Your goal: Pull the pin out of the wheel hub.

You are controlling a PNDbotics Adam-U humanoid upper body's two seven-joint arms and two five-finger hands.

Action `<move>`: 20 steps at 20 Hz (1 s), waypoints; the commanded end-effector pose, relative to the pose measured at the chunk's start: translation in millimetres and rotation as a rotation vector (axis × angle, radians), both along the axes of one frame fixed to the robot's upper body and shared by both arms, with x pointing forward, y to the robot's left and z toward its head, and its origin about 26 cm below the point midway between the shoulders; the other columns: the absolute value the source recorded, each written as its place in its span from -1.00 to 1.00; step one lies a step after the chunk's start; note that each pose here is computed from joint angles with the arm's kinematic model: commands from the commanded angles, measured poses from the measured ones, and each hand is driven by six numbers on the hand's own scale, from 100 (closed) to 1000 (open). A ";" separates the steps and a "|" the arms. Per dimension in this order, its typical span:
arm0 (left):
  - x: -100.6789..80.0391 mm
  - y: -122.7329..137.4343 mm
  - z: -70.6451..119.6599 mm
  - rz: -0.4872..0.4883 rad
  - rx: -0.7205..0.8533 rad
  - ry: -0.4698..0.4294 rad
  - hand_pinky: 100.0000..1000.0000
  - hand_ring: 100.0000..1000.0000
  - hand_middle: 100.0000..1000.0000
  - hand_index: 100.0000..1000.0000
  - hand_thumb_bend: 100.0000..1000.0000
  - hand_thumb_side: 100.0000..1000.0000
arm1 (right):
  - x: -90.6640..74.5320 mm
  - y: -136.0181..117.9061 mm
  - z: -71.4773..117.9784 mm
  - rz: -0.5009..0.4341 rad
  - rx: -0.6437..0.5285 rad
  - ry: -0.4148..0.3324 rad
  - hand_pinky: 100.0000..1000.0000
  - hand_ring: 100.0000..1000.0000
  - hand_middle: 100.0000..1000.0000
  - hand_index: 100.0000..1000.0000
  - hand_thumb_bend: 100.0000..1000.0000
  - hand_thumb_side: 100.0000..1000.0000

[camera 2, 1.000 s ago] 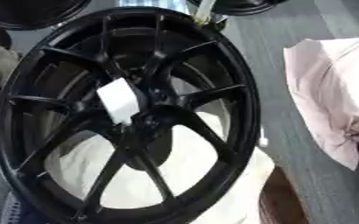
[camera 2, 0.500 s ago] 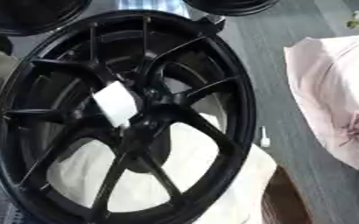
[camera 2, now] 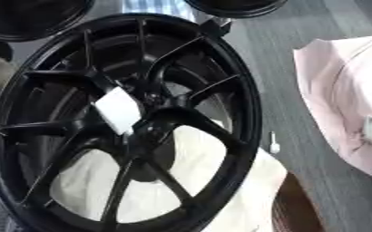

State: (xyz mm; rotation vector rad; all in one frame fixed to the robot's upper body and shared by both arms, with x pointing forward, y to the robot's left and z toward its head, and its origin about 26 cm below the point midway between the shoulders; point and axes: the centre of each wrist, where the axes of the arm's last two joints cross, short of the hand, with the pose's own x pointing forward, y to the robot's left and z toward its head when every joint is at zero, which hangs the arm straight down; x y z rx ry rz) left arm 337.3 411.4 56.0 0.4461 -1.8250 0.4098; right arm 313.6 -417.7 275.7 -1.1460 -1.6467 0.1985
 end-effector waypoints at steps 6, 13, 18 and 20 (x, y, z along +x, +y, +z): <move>1.1 6.0 11.4 0.003 0.019 -0.024 0.34 0.02 0.12 0.54 -0.06 0.54 | -1.1 28.5 31.4 0.154 0.028 -0.145 0.70 0.53 0.32 0.58 -1.00 -0.05; 3.3 0.7 10.9 -0.016 0.016 -0.023 0.34 0.02 0.12 0.54 -0.06 0.54 | 21.8 79.1 38.0 0.408 0.147 -0.254 0.72 0.49 0.27 0.54 -1.00 -0.02; 4.5 -2.5 11.0 -0.026 0.014 -0.026 0.34 0.02 0.12 0.54 -0.06 0.54 | 39.1 103.3 27.3 0.499 0.231 -0.276 0.70 0.46 0.23 0.52 -1.00 0.04; 5.1 -3.8 11.1 -0.030 0.013 -0.028 0.34 0.02 0.12 0.54 -0.06 0.54 | 45.0 110.2 20.0 0.523 0.257 -0.281 0.70 0.46 0.22 0.52 -1.00 0.06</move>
